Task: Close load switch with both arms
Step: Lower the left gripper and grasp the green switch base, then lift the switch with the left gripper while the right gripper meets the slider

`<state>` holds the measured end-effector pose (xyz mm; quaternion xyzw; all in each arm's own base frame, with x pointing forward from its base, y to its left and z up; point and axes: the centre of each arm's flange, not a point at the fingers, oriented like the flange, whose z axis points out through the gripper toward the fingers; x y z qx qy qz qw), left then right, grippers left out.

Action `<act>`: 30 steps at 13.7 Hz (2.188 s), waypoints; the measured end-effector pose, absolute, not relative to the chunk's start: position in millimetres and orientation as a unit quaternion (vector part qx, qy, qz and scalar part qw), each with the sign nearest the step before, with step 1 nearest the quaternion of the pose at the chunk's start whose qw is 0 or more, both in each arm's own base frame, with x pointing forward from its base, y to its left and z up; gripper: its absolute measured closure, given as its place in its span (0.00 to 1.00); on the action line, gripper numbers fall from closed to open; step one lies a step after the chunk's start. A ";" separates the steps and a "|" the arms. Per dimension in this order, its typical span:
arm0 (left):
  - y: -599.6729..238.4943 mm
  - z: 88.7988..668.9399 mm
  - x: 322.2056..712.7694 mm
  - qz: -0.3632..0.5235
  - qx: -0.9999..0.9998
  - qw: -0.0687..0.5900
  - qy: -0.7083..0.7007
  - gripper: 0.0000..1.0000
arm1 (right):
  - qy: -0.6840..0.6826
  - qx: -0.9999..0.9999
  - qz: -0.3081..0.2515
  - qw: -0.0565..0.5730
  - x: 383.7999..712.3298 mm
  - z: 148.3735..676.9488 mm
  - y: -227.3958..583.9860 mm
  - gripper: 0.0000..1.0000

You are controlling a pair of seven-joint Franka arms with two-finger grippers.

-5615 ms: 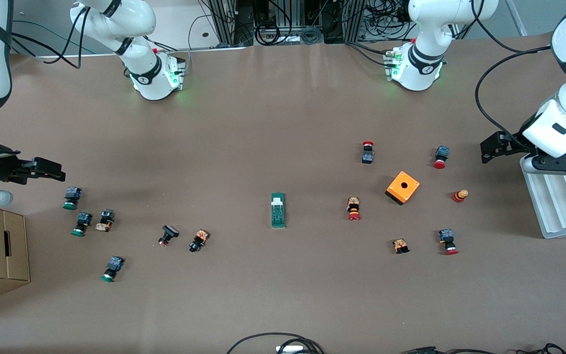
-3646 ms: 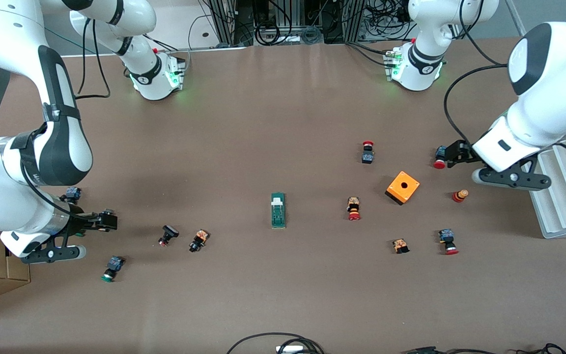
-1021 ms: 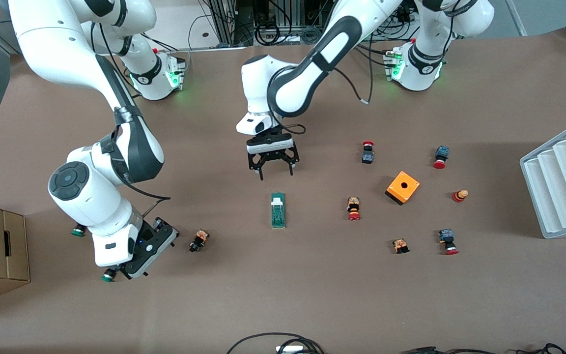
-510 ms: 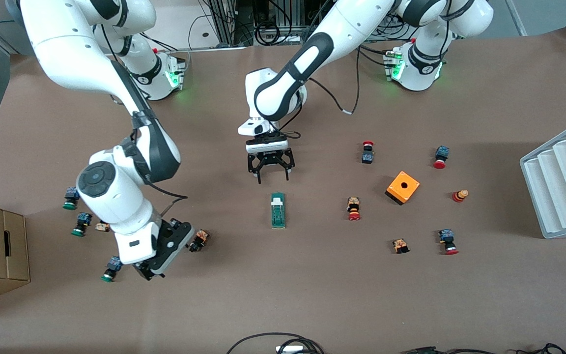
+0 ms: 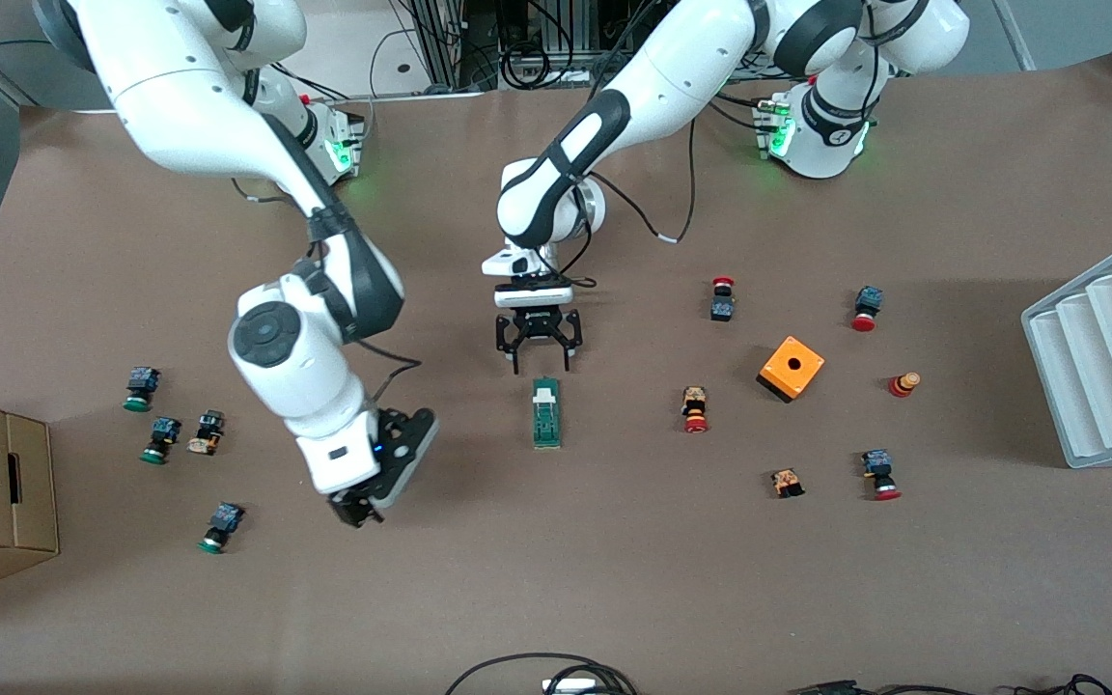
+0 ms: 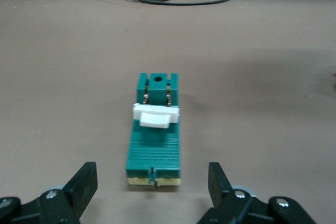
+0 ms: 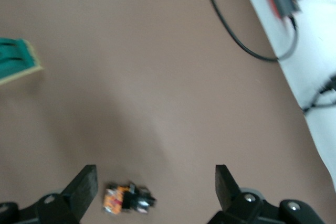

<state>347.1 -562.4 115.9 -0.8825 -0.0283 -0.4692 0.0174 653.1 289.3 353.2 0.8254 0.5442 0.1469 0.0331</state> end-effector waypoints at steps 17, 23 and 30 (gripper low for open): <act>-573.8 55.9 364.6 -0.585 -0.808 0.021 -0.060 0.14 | 0.598 0.795 0.100 0.025 604.0 312.3 355.1 0.00; -571.7 51.1 364.0 -0.598 -0.800 0.020 -0.038 0.29 | 0.612 0.786 0.088 0.022 588.6 300.7 373.2 0.00; -571.7 51.0 364.1 -0.599 -0.800 0.020 -0.038 0.31 | 0.628 0.775 0.073 0.017 566.7 279.0 402.6 0.00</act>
